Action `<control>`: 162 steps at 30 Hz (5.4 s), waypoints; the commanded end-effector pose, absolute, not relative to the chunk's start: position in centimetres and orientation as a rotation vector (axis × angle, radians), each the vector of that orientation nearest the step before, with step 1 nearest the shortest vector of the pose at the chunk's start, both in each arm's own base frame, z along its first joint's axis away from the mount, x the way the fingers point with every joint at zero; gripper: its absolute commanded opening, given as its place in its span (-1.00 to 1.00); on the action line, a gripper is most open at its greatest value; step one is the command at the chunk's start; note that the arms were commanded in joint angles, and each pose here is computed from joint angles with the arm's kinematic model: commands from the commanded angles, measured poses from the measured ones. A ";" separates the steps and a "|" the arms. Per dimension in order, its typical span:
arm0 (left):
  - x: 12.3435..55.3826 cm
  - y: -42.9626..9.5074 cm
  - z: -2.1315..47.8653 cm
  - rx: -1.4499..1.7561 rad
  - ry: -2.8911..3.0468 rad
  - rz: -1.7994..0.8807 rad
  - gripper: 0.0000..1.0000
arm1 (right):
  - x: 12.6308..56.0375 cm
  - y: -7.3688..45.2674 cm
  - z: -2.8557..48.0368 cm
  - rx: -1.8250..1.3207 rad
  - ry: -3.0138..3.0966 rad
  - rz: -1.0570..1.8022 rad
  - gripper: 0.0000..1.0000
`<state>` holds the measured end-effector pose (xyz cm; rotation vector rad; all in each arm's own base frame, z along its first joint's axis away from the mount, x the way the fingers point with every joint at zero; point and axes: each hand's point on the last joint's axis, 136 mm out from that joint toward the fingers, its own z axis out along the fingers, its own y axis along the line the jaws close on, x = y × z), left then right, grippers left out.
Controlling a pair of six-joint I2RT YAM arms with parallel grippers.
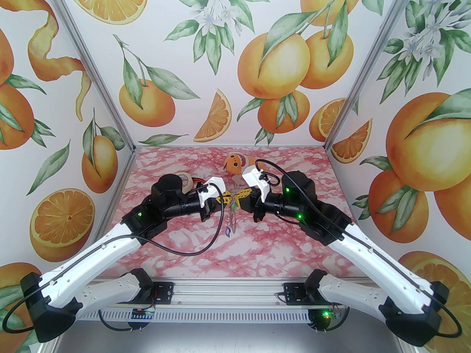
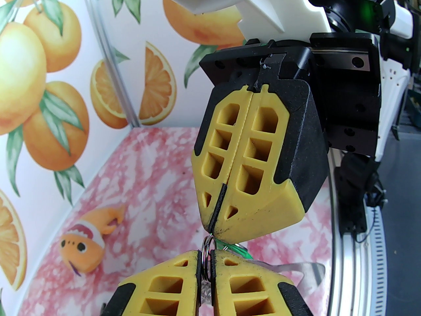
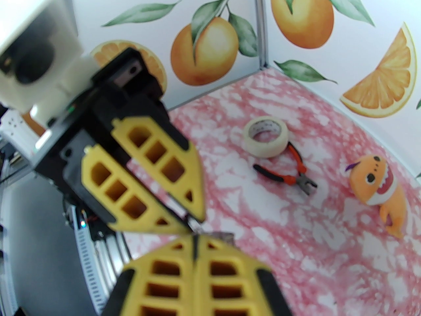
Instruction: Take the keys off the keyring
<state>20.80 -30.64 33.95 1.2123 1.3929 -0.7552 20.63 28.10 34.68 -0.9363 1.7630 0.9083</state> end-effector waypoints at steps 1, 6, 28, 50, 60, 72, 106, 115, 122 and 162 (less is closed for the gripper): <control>20.2 -30.8 34.7 1.249 1.371 -0.787 -0.76 | 20.3 27.7 37.5 -0.930 1.673 0.902 -1.00; 20.4 -30.5 34.8 1.245 1.374 -0.759 -1.00 | 20.5 27.4 37.6 -0.913 1.677 0.879 -1.00; 18.7 -30.6 43.8 1.004 1.010 -0.979 -1.00 | 19.6 26.3 38.5 -0.816 1.700 1.113 -1.00; 19.7 -30.9 38.8 1.111 1.401 -0.970 -0.23 | 20.0 24.7 39.9 -0.874 1.796 0.907 -1.00; 20.4 -32.4 37.2 1.062 1.487 -0.943 -0.21 | 21.0 24.7 40.4 -0.802 1.802 0.882 -1.00; 19.4 -33.1 36.7 1.038 1.391 -0.843 -0.06 | 21.9 24.7 40.5 -0.690 1.842 0.888 -1.00; 20.6 -33.7 36.9 1.020 1.215 -0.688 -0.59 | 20.0 25.2 41.3 -0.718 1.744 1.026 -1.00; 20.2 -34.3 37.2 1.045 1.198 -0.716 -0.62 | 19.2 25.4 41.4 -0.759 1.706 1.050 -1.00; 20.3 -34.0 37.6 1.038 1.175 -0.697 -0.84 | 18.9 25.0 41.5 -0.773 1.676 1.031 -1.00; 16.8 -33.0 41.7 1.126 0.701 -0.427 -1.00 | 16.0 23.4 43.0 -0.836 1.393 1.045 -1.00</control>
